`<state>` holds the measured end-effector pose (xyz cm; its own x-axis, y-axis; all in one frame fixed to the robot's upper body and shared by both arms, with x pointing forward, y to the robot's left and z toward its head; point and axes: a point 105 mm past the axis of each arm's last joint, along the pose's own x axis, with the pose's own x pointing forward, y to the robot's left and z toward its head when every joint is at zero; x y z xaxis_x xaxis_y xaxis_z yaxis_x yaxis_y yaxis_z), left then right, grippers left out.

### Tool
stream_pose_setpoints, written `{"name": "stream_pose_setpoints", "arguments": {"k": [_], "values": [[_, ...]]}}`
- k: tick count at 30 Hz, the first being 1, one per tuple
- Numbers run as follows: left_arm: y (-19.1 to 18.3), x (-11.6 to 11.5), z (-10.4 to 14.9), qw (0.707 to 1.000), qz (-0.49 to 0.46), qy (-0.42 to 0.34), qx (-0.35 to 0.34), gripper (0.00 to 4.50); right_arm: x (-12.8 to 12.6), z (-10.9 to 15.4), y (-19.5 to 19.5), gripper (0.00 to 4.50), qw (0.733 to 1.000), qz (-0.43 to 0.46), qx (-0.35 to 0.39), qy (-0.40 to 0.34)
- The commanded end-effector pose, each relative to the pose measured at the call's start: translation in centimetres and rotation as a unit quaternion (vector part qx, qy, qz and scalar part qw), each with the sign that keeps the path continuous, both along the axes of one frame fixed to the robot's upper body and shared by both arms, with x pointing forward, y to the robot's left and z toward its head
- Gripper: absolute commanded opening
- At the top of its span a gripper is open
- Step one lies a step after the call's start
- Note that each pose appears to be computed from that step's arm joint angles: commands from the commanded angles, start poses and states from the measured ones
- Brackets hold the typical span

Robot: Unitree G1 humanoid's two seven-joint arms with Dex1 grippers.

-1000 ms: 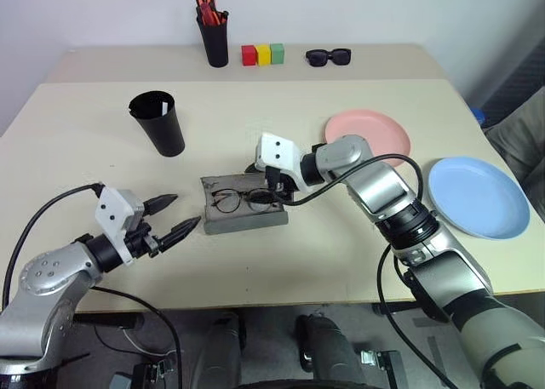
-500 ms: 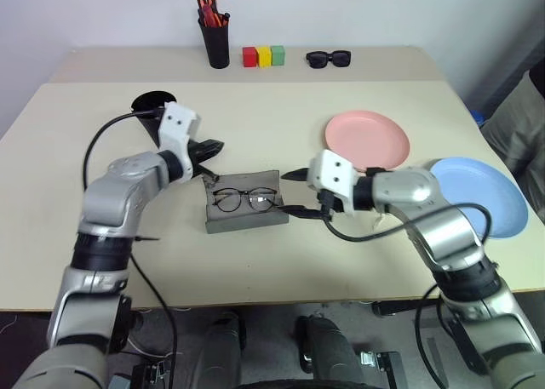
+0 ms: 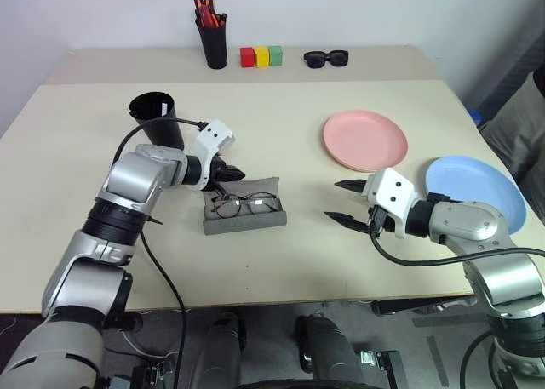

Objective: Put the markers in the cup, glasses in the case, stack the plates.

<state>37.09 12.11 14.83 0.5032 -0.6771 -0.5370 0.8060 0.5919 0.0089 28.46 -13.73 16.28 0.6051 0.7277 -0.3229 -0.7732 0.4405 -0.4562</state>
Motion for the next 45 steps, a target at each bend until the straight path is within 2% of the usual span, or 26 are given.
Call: {"name": "stream_pose_setpoints", "arguments": {"k": [1, 5, 9, 14, 17, 21, 23, 26, 29, 33, 39, 43, 45], "values": [[0.0, -1.1, 0.6, 0.998, -0.047, -0.042, 0.013, 0.02, 0.3, 0.9, -0.3, 3.0, 1.0, -0.006, 0.005, -0.023], [-0.2, -2.8, 1.1, 0.992, -0.098, -0.08, 0.013, 0.02, 0.9, 0.4, -0.5, 3.0, 1.0, -0.01, 0.007, -0.019], [-0.1, -5.4, 0.2, 0.985, -0.144, -0.086, 0.026, 0.02, 2.4, 0.3, -1.2, 3.0, 0.999, -0.038, 0.009, -0.021], [0.3, -7.0, -1.2, 0.983, -0.152, -0.099, 0.03, 0.02, 6.5, 0.0, -3.7, 3.0, 0.991, -0.132, -0.017, -0.019], [0.4, -6.5, -0.4, 0.984, -0.118, -0.135, 0.01, 0.02, 9.1, -0.1, -5.1, 3.0, 0.98, -0.183, -0.061, -0.052], [0.7, -6.0, 1.0, 0.98, -0.08, -0.179, -0.036, 0.02, 11.2, -0.9, -6.0, 3.0, 0.968, -0.207, -0.119, -0.084], [0.8, -6.7, 2.3, 0.971, -0.074, -0.209, -0.084, 0.02, 12.3, -1.5, -6.1, 3.0, 0.963, -0.21, -0.138, -0.094], [0.9, -7.7, 3.2, 0.962, -0.072, -0.236, -0.115, 0.02, 13.2, -2.1, -6.0, 3.0, 0.962, -0.205, -0.153, -0.098], [0.9, -8.4, 3.7, 0.957, -0.07, -0.244, -0.139, 0.0, 13.7, -2.4, -6.2, 2.12, 0.961, -0.204, -0.158, -0.1], [0.7, -8.9, 3.9, 0.954, -0.063, -0.249, -0.152, 0.0, 13.6, -2.0, -6.1, 0.05, 0.961, -0.191, -0.165, -0.114], [-1.3, -9.7, 4.6, 0.945, -0.087, -0.255, -0.186, 0.0, 12.2, 1.3, -7.3, 0.05, 0.952, -0.195, -0.169, -0.166], [-4.8, -11.0, 4.1, 0.939, -0.143, -0.232, -0.211, 0.0, 8.9, 4.4, -10.3, 0.05, 0.948, -0.214, -0.161, -0.172], [-6.1, -11.4, 3.7, 0.936, -0.161, -0.221, -0.221, 0.0, 7.1, 5.1, -11.6, 0.05, 0.948, -0.217, -0.167, -0.162]]}}
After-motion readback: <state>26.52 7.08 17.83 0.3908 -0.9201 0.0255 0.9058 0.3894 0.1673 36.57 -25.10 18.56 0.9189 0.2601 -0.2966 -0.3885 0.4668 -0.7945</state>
